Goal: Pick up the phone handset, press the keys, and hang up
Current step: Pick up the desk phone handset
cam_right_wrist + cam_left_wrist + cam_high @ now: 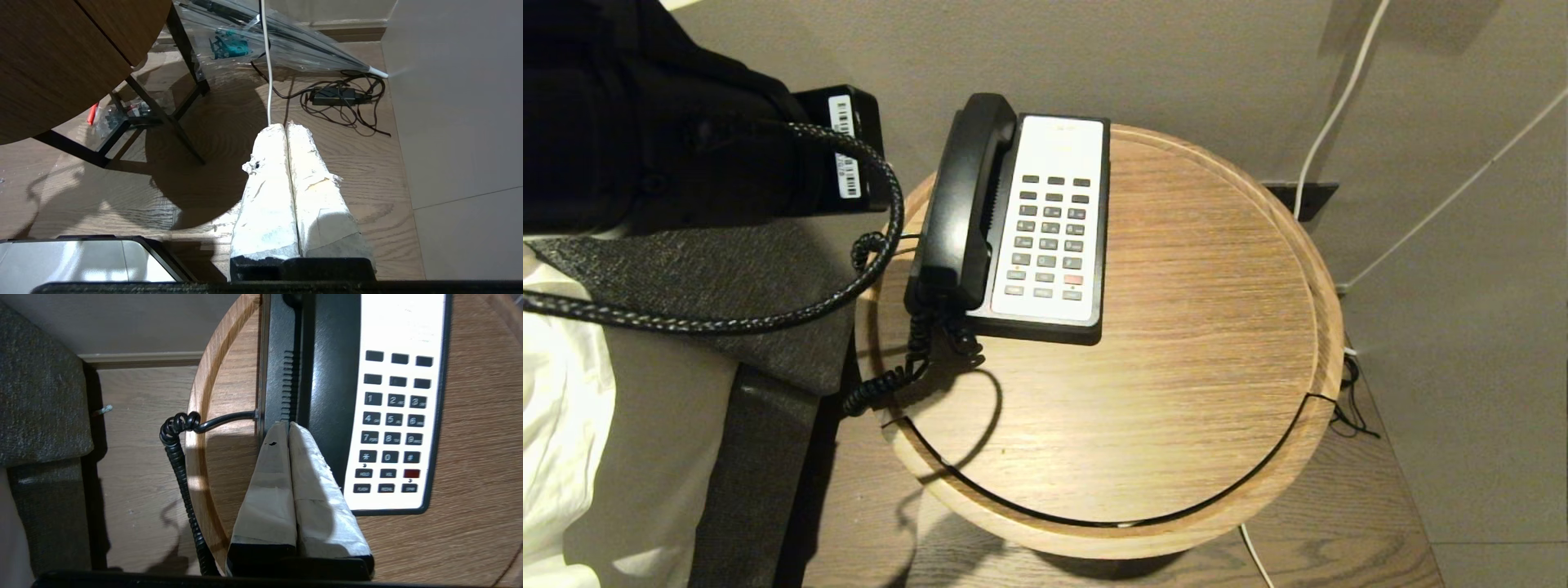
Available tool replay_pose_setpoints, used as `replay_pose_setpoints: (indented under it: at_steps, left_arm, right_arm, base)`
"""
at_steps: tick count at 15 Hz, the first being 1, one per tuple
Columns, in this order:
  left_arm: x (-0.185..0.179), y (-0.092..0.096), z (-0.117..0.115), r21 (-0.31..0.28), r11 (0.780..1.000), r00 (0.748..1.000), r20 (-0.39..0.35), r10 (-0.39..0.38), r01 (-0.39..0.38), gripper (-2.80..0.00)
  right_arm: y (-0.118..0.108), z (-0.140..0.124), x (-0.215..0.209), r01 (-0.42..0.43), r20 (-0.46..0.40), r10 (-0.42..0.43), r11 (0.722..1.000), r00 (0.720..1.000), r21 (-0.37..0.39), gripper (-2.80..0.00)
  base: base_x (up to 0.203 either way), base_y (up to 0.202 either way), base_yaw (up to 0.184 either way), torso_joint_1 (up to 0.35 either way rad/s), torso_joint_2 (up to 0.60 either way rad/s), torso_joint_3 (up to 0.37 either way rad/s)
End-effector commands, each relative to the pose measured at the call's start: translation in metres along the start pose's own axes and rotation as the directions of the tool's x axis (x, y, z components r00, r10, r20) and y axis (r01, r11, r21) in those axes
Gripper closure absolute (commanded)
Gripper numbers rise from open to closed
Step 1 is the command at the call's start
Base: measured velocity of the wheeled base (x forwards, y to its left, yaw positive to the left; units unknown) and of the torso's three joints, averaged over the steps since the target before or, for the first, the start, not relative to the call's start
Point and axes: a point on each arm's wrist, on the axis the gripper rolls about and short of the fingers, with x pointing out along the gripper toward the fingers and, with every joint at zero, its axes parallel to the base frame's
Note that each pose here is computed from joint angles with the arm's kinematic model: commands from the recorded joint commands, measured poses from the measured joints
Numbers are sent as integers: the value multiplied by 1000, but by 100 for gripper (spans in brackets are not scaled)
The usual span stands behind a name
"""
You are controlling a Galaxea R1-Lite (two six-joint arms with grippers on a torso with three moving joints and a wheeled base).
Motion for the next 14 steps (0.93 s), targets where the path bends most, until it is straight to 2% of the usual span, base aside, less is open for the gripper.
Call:
replay_pose_setpoints:
  at_steps: [1,4,6,7,8,11,14]
  left_arm:
    - [1,0,-3,3,1000,1000,-10,6,-6,0]
    - [6,-2,-6,27,1000,1000,-23,13,-12,0]
    - [8,-2,-10,105,993,999,-24,46,-44,0]
    - [8,-2,-10,106,993,999,-17,46,-44,0]
    - [7,-2,-9,110,993,999,-6,40,-39,-280]
    - [4,-4,-4,161,986,999,19,32,-34,-280]
    - [1,-14,-1,144,990,998,63,-7,-2,-280]
  right_arm:
    - [0,0,0,-1,1,1,1000,1000,0,0]
    - [0,0,0,0,0,0,1000,1000,0,0]
    - [0,0,0,-1,0,1,1000,1000,0,0]
    - [0,0,0,-1,0,1,1000,1000,0,0]
    - [0,0,0,-1,0,1,1000,1000,0,0]
    - [0,0,0,-1,0,1,1000,1000,0,0]
    - [0,0,0,0,0,0,1000,1000,0,0]
  base:
    - [0,0,0,0,0,0]
    - [0,0,0,0,0,0]
    - [0,0,0,0,0,0]
    - [0,0,0,0,0,0]
    - [0,0,0,0,0,0]
    - [0,0,0,0,0,0]
    - [0,0,0,0,0,0]
